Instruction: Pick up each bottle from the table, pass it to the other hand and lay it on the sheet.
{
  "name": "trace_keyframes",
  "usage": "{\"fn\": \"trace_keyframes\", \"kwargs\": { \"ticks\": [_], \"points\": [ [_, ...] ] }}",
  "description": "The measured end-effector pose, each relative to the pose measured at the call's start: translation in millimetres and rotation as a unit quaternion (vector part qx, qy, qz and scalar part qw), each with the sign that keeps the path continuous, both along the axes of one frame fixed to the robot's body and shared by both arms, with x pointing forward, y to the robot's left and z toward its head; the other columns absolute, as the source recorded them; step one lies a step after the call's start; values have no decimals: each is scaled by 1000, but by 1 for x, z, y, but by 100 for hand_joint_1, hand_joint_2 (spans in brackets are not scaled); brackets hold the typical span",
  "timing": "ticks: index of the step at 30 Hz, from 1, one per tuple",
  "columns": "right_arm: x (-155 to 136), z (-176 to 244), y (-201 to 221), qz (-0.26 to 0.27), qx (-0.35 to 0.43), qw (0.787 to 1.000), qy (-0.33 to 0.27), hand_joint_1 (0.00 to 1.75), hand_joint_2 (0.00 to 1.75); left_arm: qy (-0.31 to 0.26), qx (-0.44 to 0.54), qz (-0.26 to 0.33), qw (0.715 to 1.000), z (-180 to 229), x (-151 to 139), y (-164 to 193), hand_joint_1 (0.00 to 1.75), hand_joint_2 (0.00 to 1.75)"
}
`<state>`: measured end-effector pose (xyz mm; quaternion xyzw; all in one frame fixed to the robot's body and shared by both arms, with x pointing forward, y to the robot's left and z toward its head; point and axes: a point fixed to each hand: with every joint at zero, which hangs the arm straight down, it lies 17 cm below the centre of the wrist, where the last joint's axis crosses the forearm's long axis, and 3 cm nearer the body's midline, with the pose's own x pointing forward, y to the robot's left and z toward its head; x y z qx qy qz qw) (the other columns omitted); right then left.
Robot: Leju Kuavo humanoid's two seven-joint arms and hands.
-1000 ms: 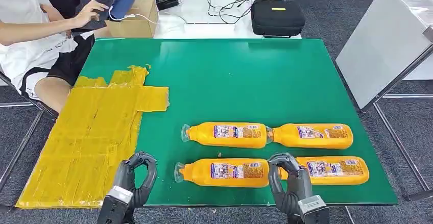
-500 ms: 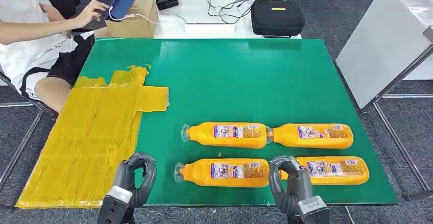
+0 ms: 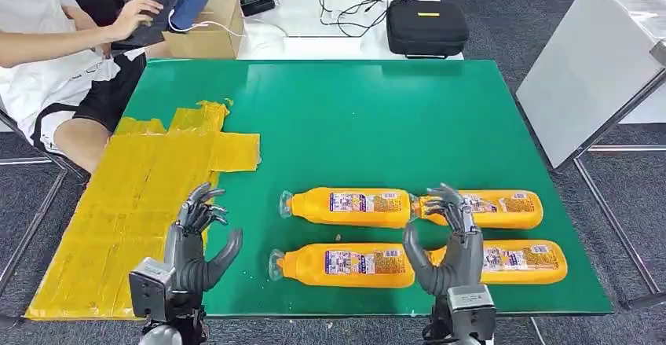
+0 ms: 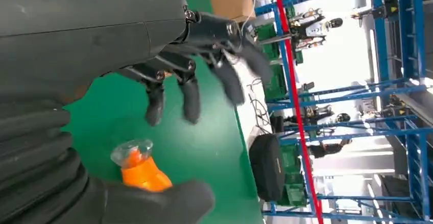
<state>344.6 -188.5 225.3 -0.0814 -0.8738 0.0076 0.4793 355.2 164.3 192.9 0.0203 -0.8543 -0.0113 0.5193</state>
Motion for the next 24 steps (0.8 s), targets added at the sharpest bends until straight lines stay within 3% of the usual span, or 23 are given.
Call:
{"fn": "trace_keyframes", "kwargs": {
  "ticks": [13,19,24],
  "points": [
    [7,2,-7,-37,-79,996,-2,0,175,5,5,1,1000,-2,1,0,0,175],
    [17,5,-7,-92,-220,971,-21,0,175,9,16,-14,1000,-4,1,-6,0,175],
    [39,-9,5,-86,-326,942,-6,0,175,13,21,-38,999,-4,1,-15,0,175]
  ]
}}
